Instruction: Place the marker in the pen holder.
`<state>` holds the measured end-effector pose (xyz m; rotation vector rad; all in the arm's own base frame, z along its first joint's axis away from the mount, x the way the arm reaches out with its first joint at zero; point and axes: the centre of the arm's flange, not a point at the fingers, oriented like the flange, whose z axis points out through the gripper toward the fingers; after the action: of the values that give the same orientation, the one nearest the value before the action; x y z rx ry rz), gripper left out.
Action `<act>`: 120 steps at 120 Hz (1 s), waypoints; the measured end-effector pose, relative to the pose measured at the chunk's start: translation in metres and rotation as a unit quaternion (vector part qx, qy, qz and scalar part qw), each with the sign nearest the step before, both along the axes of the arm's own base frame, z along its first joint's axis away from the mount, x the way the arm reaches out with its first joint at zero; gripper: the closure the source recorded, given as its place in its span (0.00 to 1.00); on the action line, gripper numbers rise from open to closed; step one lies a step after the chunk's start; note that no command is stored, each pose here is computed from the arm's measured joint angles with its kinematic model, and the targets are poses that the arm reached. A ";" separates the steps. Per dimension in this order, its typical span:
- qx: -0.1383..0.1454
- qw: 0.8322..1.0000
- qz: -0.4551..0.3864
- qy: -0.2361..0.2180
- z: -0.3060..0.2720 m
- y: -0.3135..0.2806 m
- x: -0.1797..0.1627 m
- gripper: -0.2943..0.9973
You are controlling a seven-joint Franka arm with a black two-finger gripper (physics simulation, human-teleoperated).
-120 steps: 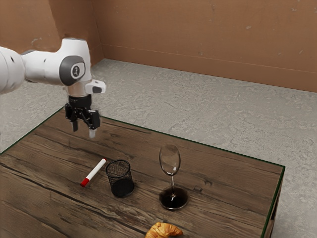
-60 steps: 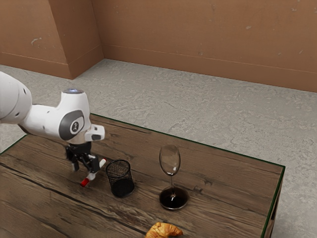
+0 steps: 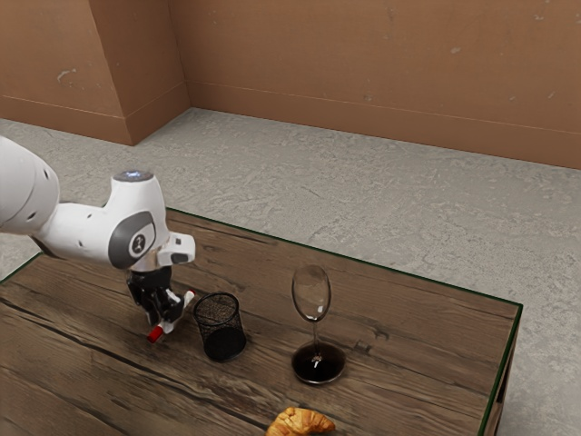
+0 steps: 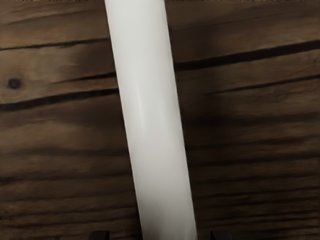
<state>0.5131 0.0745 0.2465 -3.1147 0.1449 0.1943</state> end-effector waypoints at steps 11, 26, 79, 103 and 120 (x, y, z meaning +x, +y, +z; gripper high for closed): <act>0.001 1.000 0.001 -0.002 0.000 0.000 0.000 0.69; 0.003 1.000 0.005 -0.004 0.000 0.000 0.001 0.75; 0.057 0.996 -0.061 0.002 0.231 -0.089 0.092 0.84; 0.053 0.973 -0.055 0.219 0.192 -0.132 0.052 0.84; 0.058 0.949 -0.060 0.304 0.184 -0.152 0.024 0.84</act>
<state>0.5372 -0.0774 0.4308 -2.8049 0.3114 1.1054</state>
